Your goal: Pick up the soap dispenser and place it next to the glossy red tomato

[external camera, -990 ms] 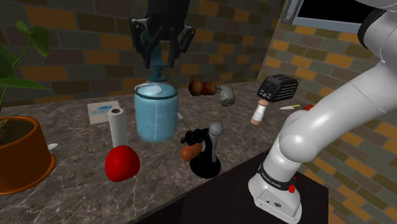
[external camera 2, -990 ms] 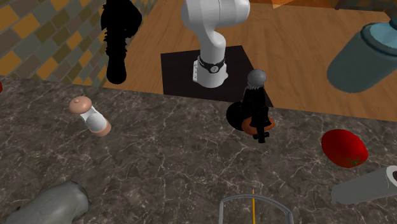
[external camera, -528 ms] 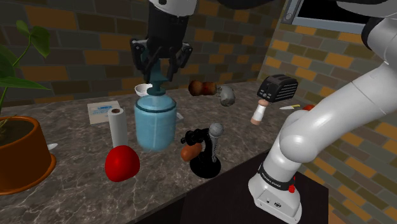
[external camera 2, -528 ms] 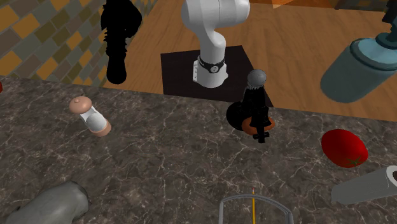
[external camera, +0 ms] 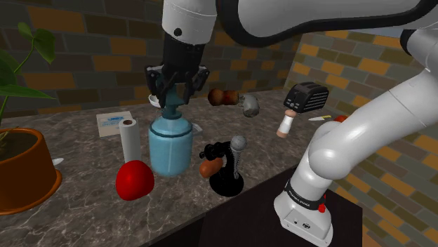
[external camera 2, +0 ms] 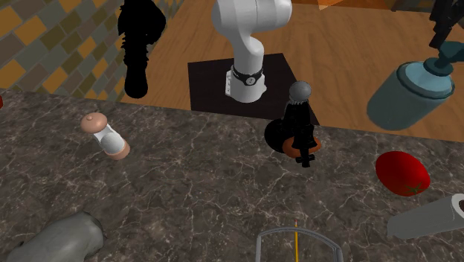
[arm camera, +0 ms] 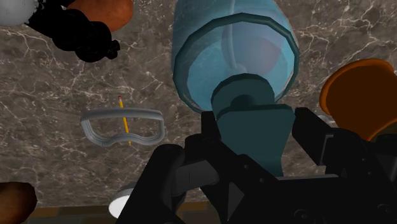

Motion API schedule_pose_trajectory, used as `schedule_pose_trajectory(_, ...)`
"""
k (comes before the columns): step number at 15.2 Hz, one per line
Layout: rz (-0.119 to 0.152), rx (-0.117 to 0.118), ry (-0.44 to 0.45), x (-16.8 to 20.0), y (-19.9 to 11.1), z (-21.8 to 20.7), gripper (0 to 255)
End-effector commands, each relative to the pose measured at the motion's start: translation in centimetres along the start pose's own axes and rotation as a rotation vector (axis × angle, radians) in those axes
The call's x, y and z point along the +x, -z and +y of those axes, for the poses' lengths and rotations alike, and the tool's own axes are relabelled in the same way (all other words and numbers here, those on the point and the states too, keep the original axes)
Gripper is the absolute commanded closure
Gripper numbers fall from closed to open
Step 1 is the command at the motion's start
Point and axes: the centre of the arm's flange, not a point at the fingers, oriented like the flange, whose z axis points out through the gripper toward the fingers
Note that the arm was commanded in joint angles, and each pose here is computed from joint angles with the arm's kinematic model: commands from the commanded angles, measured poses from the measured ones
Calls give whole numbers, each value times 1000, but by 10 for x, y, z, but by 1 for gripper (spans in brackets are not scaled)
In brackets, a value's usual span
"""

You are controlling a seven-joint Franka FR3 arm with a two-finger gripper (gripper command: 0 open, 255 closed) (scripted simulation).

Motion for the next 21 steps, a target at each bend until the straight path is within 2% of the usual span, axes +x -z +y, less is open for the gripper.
schedule_pose_trajectory(1,1,1,0,-5,-10,0,255)
schedule_pose_trajectory(21,1,1,0,-36,-111,-1,255)
